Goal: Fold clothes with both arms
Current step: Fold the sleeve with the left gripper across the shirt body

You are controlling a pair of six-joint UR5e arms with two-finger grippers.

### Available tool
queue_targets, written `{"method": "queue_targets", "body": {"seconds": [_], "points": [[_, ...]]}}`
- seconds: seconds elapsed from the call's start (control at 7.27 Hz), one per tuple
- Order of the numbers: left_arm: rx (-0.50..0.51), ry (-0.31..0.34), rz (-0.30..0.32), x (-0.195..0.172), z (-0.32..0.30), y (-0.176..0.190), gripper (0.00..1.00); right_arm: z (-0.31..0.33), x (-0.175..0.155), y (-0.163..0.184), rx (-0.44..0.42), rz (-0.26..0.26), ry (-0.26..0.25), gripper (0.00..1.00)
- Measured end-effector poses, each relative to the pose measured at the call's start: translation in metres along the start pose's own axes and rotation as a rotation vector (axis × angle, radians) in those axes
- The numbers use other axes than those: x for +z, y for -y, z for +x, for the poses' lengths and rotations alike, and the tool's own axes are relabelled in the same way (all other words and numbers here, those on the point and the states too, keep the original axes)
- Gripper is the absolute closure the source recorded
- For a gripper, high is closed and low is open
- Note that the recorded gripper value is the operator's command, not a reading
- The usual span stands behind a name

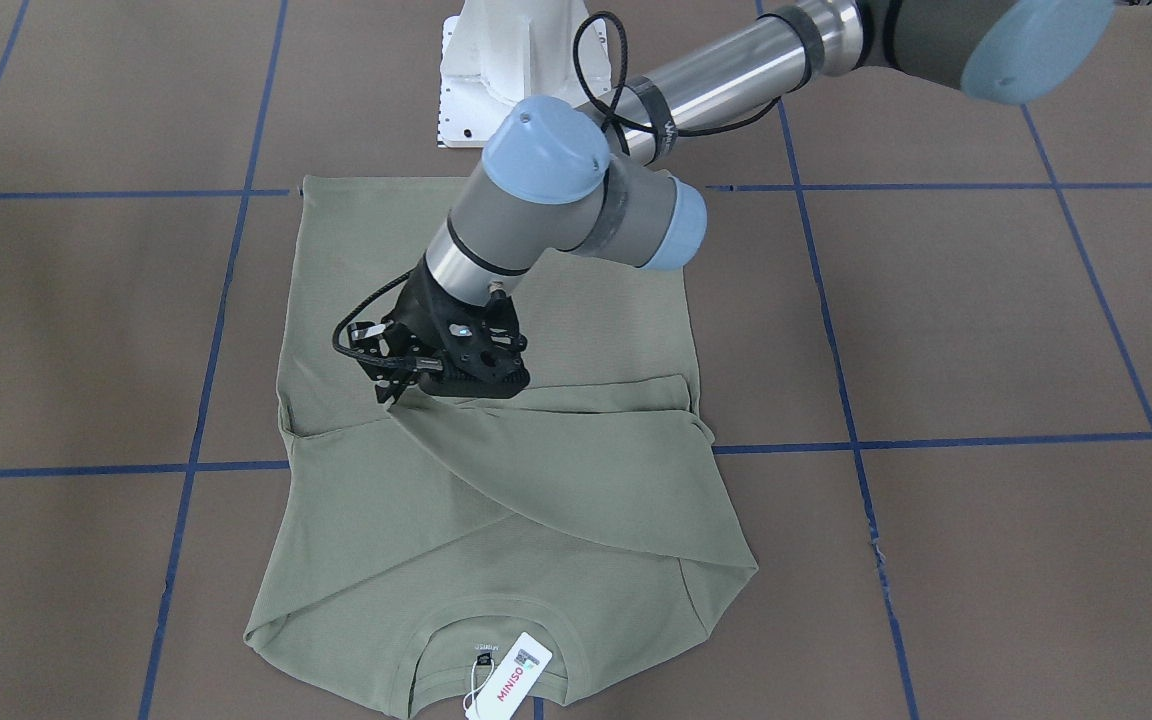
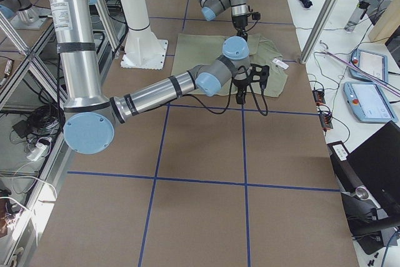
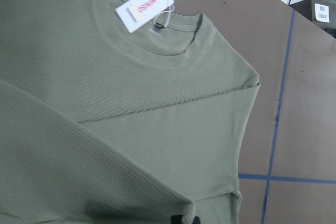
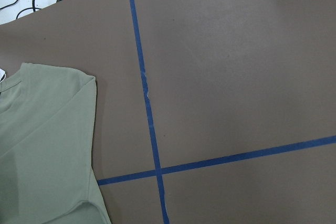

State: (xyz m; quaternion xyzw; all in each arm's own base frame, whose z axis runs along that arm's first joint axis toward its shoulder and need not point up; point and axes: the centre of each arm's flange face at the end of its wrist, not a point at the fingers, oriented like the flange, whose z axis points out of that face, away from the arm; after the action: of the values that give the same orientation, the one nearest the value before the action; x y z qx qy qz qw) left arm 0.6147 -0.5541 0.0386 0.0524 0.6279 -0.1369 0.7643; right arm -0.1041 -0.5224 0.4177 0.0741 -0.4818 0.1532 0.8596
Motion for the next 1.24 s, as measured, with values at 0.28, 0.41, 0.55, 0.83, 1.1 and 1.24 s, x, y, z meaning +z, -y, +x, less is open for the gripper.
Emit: {"method": "queue_targets", "body": {"seconds": [0.28,0.41,0.55,0.83,1.1,1.24], "points": [[0.011,-0.004,0.032,0.033,0.011,-0.027,1.0,0.007,-0.001,-0.001,-0.006,0.001,-0.005,0.0],[0.016,-0.014,0.042,0.04,0.019,-0.033,1.0,0.007,-0.002,-0.001,-0.008,0.001,-0.004,0.0],[0.021,-0.027,0.051,0.046,0.031,-0.039,0.91,0.007,-0.002,-0.002,-0.009,-0.001,-0.002,0.0],[0.03,-0.065,0.075,0.059,0.045,-0.045,0.0,0.007,-0.002,-0.003,-0.009,-0.008,0.004,0.0],[0.032,-0.089,0.091,0.063,0.051,-0.048,0.01,0.006,-0.002,-0.003,-0.01,-0.008,0.005,0.0],[0.022,-0.105,0.091,0.058,0.057,-0.048,0.01,0.004,-0.001,-0.003,-0.009,-0.009,0.006,0.0]]}}
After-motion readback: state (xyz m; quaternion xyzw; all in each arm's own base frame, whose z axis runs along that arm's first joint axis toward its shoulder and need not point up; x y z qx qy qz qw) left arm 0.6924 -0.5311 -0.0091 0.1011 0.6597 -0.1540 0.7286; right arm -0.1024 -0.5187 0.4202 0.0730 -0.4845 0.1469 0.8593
